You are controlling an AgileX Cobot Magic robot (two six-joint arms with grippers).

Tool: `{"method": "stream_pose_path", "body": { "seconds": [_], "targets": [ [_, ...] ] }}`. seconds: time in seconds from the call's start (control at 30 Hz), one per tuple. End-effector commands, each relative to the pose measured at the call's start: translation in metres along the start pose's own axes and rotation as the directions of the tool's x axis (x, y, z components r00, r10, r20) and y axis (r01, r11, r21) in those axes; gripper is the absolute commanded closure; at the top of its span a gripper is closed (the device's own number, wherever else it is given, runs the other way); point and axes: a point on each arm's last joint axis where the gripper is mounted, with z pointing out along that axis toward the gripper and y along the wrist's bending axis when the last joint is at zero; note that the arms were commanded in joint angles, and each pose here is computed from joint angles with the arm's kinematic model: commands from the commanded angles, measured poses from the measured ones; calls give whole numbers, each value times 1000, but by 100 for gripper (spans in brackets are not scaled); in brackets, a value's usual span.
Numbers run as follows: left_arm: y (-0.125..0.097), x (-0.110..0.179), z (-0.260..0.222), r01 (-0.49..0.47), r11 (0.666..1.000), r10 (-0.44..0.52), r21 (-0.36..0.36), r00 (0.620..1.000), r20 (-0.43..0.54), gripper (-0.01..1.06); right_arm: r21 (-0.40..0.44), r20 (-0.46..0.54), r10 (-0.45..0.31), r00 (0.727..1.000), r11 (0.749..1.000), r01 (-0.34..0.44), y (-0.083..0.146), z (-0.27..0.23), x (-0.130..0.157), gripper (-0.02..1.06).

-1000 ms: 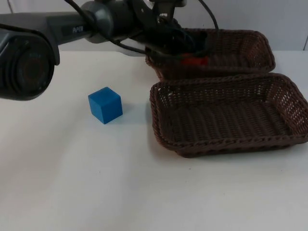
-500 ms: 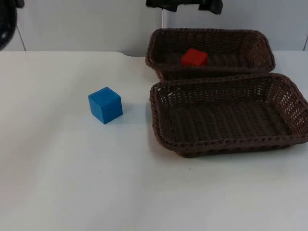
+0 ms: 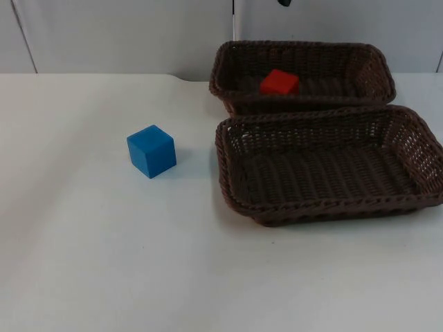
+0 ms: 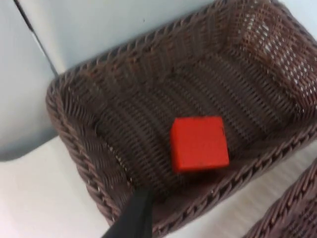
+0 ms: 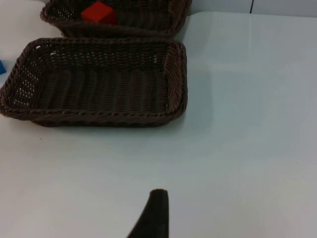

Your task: Pick up one cube with the left hand and place it into the upper basket. Pick up one cube with the right hand and place it into the lower basket.

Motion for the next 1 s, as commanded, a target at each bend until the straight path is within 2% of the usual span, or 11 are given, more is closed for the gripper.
{"method": "stream_pose_path", "body": {
  "seconds": [0.0, 0.17, 0.53, 0.73, 0.97],
  "targets": [
    [-3, -3, -9, 4, 1000, -4, 0, 1000, -7, 0, 16, 5, -6, 1000, 1000, 6, -1, 0, 0, 24],
    [-6, -3, -10, 23, 999, -23, 26, 1000, -8, 0, 16, 5, -6, 1000, 1000, 6, -1, 0, 0, 24],
    [-6, -1, -20, 5, 1000, -4, 13, 999, -50, 0, 16, 5, -6, 1000, 1000, 6, -1, 0, 0, 24],
    [-11, -3, -50, 1, 1000, 0, 6, 1000, -31, 0, 14, 5, -6, 1000, 1000, 6, 0, 0, 0, 24],
    [-16, 8, -81, 0, 1000, 0, -16, 1000, 0, 0, 14, 5, -6, 1000, 1000, 6, 0, 0, 0, 24]
  ]
}}
